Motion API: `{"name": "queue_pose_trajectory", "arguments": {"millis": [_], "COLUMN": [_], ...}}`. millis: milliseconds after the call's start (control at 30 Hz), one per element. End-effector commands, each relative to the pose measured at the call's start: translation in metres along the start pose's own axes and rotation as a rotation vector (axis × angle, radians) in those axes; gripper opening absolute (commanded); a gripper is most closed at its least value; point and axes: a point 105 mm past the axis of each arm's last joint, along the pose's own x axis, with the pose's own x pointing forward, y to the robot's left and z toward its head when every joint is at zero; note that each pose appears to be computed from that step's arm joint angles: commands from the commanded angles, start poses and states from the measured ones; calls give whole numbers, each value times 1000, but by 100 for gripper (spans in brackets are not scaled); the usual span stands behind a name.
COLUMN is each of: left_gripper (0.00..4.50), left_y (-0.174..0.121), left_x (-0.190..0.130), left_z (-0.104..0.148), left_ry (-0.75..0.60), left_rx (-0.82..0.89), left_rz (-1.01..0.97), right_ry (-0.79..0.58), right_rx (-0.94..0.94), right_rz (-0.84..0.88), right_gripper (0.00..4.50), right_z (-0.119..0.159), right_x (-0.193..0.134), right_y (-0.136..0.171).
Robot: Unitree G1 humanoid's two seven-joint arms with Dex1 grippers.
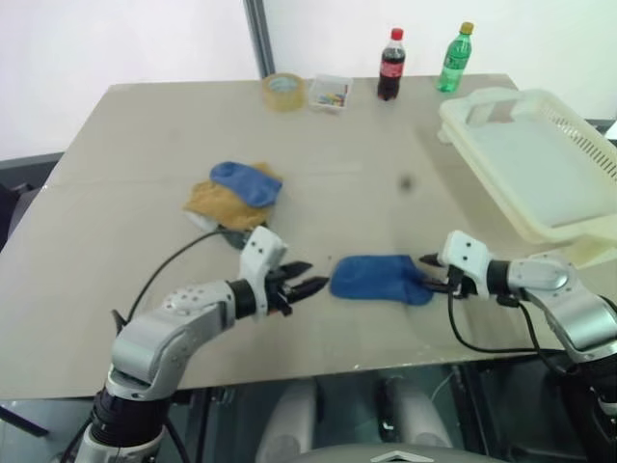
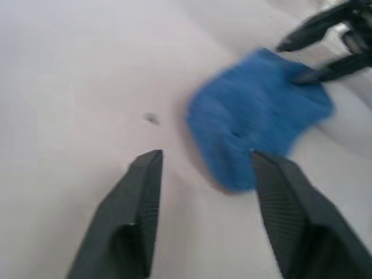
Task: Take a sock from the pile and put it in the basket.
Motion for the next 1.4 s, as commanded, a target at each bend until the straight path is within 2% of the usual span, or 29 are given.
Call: {"name": "queue_pose_trajectory", "arguments": {"millis": [33, 167, 333, 533, 667, 733, 767, 967, 1033, 1100, 1167, 1333, 1400], "left_gripper": [232, 232, 232, 232, 116, 31, 4, 4, 0, 0, 0, 0, 0], "left_y": [36, 70, 105, 114, 114, 111, 109, 84, 75, 66, 61, 48, 30], "left_x": [-6, 13, 36, 46, 49, 49, 50, 50, 52, 54, 57, 66, 81], "left_z": [31, 53, 54, 51, 56, 58, 59, 69, 72, 75, 75, 67, 63], "left_ry": [-108, -123, 0, 66, 43, 31, 27, -34, -49, -63, -63, -51, -54], "left_rx": [156, 313, 469, 507, 495, 500, 502, 504, 500, 492, 480, 455, 424], "left_rz": [147, 295, 454, 436, 418, 403, 395, 294, 259, 231, 213, 162, 94], "right_ry": [-115, -216, -297, -353, -362, -363, -363, -377, -387, -401, -418, -433, -428], "right_rx": [-71, -104, -125, -118, -120, -117, -115, -77, -58, -51, -43, -34, -18], "right_rz": [-42, -94, -126, -162, -191, -202, -208, -224, -209, -200, -199, -222, -238], "right_gripper": [217, 217, 217, 217, 228, 228, 228, 228, 299, 344, 430, 441, 441], "right_z": [30, 54, 80, 95, 98, 98, 98, 98, 99, 101, 104, 107, 104], "right_x": [-13, -19, -23, -27, -31, -32, -33, -37, -38, -40, -42, -53, -60], "right_y": [-8, -15, -17, -16, -18, -18, -19, -22, -23, -23, -24, -26, -26]}}
